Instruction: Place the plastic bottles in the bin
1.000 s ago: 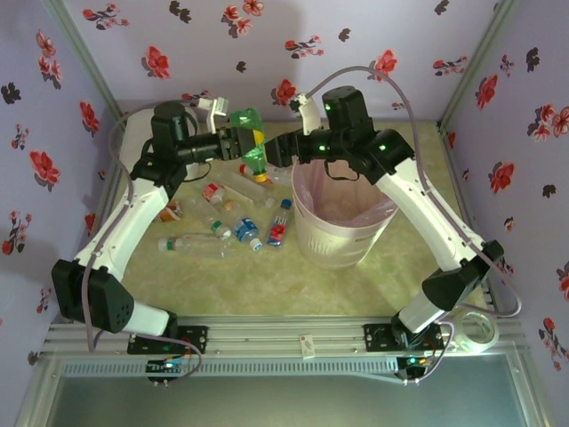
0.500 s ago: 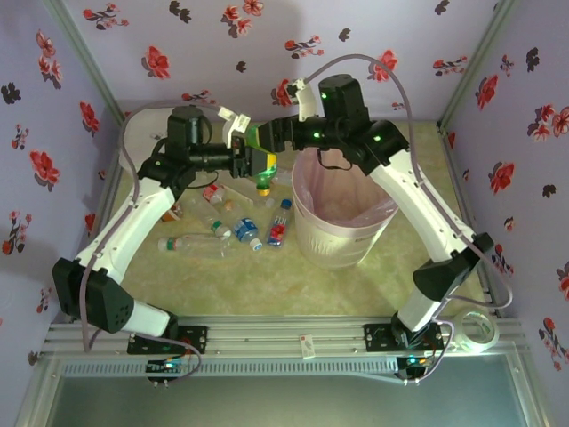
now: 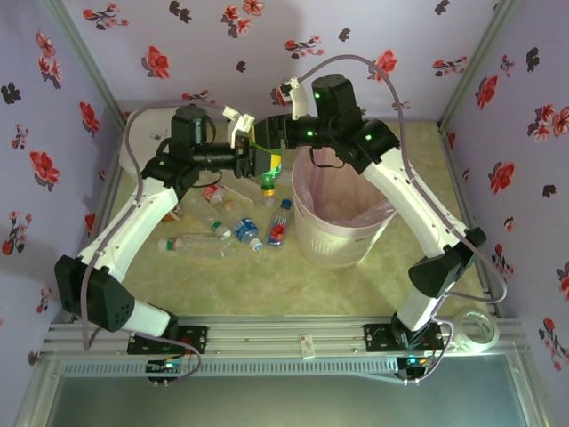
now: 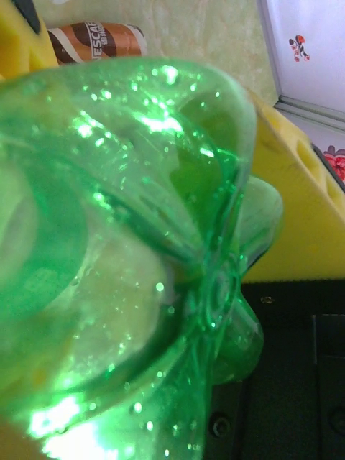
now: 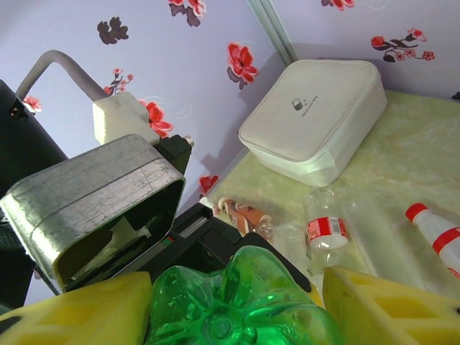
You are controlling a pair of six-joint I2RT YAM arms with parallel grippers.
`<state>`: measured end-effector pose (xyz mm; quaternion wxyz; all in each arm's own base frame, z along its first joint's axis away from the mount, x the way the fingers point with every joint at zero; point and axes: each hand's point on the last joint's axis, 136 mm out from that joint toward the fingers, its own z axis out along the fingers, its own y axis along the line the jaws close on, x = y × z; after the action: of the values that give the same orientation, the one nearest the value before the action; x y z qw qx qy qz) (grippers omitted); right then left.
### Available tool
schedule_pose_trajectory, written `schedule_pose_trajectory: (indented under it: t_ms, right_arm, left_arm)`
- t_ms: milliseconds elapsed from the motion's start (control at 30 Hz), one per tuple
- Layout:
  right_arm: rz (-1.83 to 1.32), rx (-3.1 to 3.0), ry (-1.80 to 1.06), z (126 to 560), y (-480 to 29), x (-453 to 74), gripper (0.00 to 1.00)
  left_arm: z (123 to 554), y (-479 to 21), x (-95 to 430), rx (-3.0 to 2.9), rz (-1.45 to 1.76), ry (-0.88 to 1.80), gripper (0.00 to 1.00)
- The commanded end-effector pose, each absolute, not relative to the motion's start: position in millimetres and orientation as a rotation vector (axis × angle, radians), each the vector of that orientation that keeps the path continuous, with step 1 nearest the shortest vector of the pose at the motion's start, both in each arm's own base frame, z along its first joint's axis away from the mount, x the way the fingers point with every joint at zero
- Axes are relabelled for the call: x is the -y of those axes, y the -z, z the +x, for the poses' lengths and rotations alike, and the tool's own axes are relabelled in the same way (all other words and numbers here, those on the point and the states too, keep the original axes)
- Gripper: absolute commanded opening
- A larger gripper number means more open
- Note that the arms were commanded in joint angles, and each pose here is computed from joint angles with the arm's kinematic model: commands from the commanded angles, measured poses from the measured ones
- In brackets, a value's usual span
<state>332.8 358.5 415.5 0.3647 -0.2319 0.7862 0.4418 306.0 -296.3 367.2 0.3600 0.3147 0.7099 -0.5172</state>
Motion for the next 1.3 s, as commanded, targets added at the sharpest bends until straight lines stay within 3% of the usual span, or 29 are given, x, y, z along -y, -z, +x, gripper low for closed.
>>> schedule_pose_trajectory:
  t_ms: [0,100,167,233,367,433,733,933,1267]
  right_arm:
    - [-0.593,-2.014,-1.144,333.7,-415.1,-359.9,0.58]
    - [-0.591,-2.019,-1.135,333.3,-413.9,-358.2,0.56]
    - [-0.588,-2.015,-1.127,333.9,-414.3,-356.8,0.55]
    - [-0.580,-2.004,-1.122,334.8,-416.6,-355.1,0.54]
    - [-0.554,-1.991,-1.097,339.9,-420.0,-349.4,0.53]
    - [-0.531,-1.973,-1.078,344.1,-425.2,-344.8,0.54]
    - [-0.448,-1.881,-1.040,357.5,-462.7,-312.8,0.53]
    - [-0.376,-1.845,-0.945,352.3,-489.1,-266.5,0.53]
    - [-0.327,-2.000,-0.667,315.9,-463.9,-199.1,0.52]
  left_arm:
    - [298.5,-391.8,303.7,-1.719,0.873,1.376,0.00]
    - [300.3,-392.7,304.1,-1.715,0.864,1.382,0.03]
    - [301.8,-393.7,303.5,-1.713,0.850,1.388,0.24]
    - [303.3,-394.8,302.1,-1.708,0.841,1.390,0.38]
    - [304.6,-392.6,297.5,-1.715,0.828,1.381,0.84]
    - [302.4,-390.6,294.3,-1.719,0.835,1.366,0.98]
    - [299.3,-373.8,272.7,-1.782,0.780,1.307,1.00]
    - [320.6,-352.2,249.3,-1.874,0.595,1.192,1.00]
    - [349.7,-307.4,204.8,-2.067,0.217,0.956,0.96]
